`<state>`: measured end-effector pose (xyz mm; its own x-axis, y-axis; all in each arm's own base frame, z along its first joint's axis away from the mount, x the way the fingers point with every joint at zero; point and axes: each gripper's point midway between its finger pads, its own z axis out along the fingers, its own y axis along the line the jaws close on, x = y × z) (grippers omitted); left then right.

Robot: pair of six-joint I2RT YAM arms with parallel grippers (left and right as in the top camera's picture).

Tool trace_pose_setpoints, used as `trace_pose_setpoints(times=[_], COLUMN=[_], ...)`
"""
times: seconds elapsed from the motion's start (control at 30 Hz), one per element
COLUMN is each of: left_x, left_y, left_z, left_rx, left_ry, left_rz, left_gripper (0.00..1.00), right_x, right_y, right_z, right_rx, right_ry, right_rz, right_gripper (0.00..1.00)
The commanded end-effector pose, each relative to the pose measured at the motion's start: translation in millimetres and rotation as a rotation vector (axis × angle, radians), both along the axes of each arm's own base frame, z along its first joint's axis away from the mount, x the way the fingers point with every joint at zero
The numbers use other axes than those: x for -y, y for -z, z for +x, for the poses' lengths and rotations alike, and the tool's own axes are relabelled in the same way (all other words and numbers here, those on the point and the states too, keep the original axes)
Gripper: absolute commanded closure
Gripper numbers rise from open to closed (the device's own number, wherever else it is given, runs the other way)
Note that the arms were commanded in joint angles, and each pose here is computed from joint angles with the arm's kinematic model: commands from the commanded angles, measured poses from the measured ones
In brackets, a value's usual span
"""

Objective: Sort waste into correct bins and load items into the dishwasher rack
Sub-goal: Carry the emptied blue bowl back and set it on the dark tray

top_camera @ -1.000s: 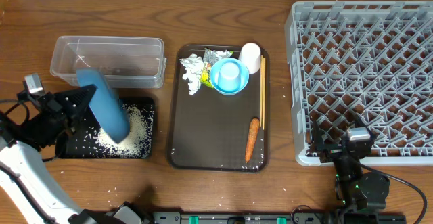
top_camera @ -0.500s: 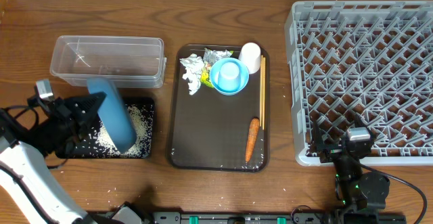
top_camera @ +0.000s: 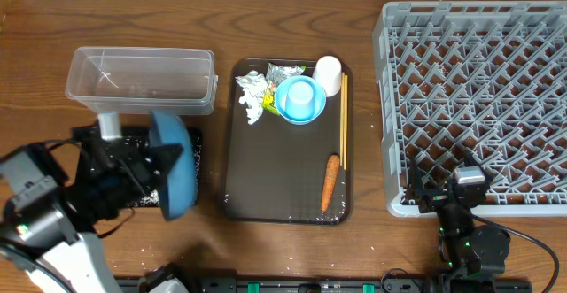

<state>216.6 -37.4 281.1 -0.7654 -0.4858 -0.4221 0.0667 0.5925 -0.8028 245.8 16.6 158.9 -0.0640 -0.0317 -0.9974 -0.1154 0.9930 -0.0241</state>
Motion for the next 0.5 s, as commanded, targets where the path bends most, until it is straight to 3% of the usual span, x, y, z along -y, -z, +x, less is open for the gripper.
trace_pose_setpoints(times=[0.0,0.2,0.47], left_x=[16.6,16.5,60.1], left_y=[-6.6,8.6,-9.8], left_z=[-7.3,0.3,15.6], left_rx=[0.053,-0.088,-0.046], left_ry=[0.077,0.002,0.095], left_rz=[0.085,0.127,0.079], left_gripper=[0.94,0.94,0.94], right_x=[3.2,3.0,3.2], right_y=[1.3,1.3,1.3], right_z=[0.1,0.1,0.1], right_rx=[-0.004,-0.004,-0.004], right_ry=[0.015,0.014,0.015], right_rz=[-0.005,-0.005,-0.004], right_gripper=[0.01,0.01,0.01])
